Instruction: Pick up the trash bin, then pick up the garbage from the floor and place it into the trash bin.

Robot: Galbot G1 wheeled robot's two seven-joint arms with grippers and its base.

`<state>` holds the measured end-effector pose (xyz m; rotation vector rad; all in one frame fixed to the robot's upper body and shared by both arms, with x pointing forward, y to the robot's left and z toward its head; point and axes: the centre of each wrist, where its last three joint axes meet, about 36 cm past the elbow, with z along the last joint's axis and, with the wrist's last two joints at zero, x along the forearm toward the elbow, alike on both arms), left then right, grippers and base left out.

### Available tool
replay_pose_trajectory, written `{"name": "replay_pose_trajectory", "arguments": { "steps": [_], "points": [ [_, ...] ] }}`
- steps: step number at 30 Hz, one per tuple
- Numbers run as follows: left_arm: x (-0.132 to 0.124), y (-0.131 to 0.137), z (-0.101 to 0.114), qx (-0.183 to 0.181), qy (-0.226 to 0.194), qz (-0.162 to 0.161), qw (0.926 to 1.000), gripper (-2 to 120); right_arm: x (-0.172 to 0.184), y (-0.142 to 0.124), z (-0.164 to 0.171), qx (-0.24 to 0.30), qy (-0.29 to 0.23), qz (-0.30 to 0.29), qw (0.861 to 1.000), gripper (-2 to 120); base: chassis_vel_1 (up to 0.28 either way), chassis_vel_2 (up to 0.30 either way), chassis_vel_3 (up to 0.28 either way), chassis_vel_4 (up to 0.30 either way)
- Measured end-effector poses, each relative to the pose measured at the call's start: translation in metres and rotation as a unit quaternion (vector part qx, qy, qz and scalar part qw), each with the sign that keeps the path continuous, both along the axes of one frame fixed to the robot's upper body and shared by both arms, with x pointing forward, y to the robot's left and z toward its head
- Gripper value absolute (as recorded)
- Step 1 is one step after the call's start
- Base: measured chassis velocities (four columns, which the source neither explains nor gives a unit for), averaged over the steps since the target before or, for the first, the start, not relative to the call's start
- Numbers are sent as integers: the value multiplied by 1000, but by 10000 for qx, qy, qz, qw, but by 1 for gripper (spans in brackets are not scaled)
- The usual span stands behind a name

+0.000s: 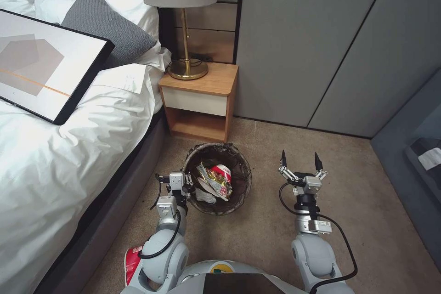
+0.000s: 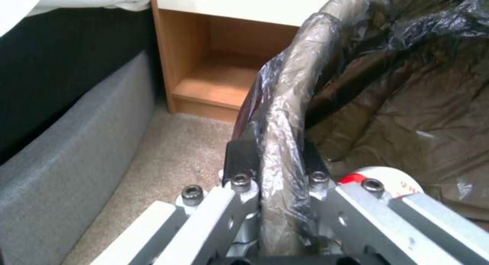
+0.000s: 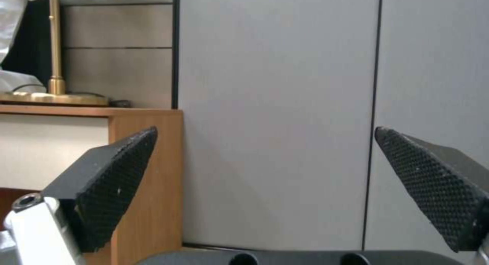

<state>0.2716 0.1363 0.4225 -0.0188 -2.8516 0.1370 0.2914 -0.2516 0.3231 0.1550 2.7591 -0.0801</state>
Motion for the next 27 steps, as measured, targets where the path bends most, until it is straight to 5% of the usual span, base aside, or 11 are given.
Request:
{"name": "replay_pose_trajectory", "arguments": {
  "steps": [27],
  "points": [
    [0, -1, 0, -5, -15, -30, 10000, 3, 2, 2, 2, -22, -3, 41, 10000, 100, 54, 54, 61, 56]
  ]
}}
